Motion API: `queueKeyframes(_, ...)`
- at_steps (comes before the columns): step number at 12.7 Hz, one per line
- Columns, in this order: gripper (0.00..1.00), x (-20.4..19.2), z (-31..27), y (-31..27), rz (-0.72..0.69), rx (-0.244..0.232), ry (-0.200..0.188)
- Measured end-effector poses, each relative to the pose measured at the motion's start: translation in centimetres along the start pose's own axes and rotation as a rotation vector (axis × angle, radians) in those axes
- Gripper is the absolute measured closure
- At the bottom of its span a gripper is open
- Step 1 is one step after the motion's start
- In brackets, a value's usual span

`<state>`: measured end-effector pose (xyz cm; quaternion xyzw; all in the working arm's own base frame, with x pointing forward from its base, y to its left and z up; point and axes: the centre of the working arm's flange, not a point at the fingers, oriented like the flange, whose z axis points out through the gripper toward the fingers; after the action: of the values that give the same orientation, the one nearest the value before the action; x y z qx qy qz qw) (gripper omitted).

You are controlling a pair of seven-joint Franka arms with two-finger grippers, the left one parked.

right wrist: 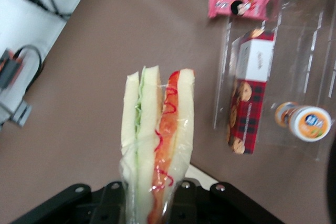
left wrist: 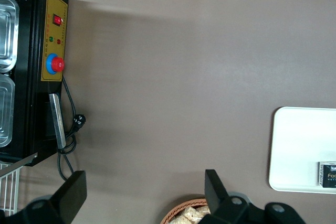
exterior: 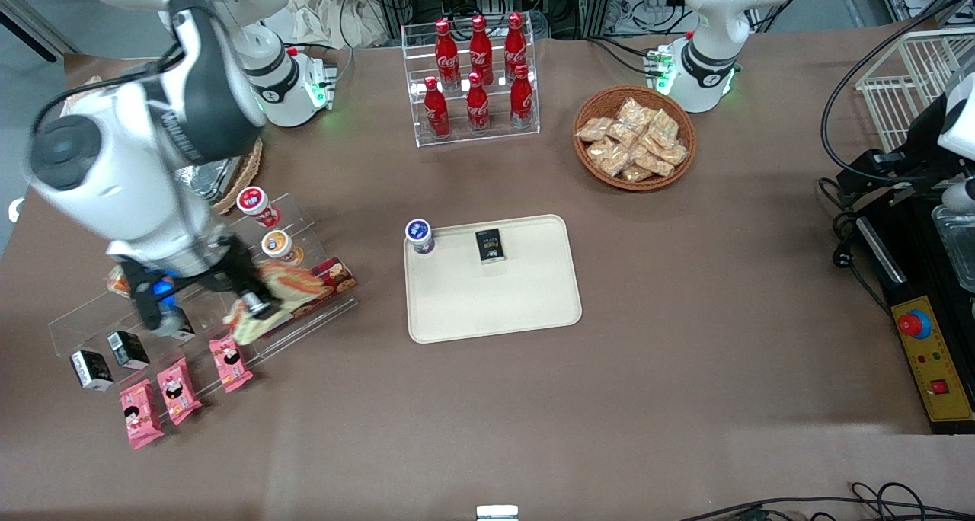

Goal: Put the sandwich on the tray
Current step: 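Lift the sandwich out of the stand and carry it over the cream tray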

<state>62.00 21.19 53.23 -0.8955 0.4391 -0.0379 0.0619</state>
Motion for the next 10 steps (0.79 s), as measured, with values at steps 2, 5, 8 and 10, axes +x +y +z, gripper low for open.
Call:
queueKeyframes(2, 0.81, -4.8, 0.9, -1.9, -0.094, 0.008, 0.017)
queueKeyframes(5, 0.81, -11.8, 4.1, -4.4, -0.306, 0.011, 0.047)
queueKeyframes(8, 0.81, -16.6, 7.7, -6.1, -0.485, 0.029, 0.059)
queueKeyframes(10, 0.81, -19.3, 10.5, -7.0, -0.559, 0.048, 0.071)
